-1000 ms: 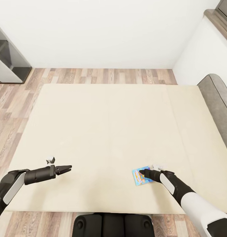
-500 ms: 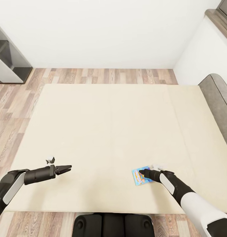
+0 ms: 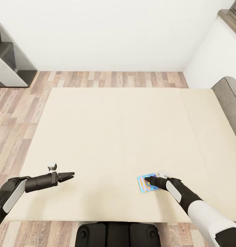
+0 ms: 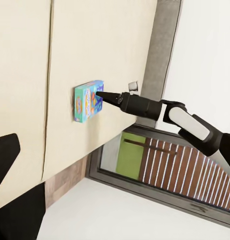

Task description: Put all the toys in the child's room - the three board games (two on the bed and one on the table), the two jigsaw puzzles on the table, and the tennis ball on the table - inside the toy box on the table in the child's room.

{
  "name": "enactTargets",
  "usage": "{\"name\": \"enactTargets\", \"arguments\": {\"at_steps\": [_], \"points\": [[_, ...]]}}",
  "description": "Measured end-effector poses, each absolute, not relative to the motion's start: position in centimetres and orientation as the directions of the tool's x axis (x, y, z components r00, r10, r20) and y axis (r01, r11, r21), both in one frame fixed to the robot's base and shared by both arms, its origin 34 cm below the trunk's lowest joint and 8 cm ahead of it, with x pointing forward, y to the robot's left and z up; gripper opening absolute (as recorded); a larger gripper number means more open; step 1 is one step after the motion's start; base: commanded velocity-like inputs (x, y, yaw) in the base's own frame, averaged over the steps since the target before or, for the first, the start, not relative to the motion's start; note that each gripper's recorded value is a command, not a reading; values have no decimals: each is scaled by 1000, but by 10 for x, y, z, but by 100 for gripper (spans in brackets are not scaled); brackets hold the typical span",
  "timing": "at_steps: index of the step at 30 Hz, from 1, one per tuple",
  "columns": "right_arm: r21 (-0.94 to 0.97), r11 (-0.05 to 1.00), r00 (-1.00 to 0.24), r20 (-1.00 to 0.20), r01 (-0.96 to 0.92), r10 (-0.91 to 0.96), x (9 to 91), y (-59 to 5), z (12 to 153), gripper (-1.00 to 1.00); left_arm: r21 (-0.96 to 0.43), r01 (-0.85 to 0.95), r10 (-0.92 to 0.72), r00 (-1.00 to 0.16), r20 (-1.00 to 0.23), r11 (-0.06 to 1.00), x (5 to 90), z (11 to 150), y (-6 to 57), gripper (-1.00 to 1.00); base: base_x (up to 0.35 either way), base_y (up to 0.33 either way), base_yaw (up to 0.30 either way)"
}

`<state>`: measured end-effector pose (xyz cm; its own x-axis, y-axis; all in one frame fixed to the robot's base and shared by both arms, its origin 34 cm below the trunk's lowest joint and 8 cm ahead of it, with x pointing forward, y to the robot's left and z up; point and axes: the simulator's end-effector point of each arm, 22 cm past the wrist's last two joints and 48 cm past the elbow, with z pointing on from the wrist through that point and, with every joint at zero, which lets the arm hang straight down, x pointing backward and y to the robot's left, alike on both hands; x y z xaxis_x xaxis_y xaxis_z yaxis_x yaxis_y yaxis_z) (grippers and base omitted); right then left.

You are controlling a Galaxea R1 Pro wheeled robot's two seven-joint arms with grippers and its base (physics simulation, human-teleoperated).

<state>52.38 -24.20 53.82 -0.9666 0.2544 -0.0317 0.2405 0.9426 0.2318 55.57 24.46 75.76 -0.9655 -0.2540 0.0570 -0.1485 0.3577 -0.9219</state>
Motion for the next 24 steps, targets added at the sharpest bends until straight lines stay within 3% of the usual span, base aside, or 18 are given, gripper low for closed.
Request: {"name": "enactTargets", "arguments": {"at_steps": [24], "points": [[261,936,-968,-25,236,251,524,-218,539,100,-922,-148,-256,-965,55,358,557,758,246,100,0,222,0]]}}
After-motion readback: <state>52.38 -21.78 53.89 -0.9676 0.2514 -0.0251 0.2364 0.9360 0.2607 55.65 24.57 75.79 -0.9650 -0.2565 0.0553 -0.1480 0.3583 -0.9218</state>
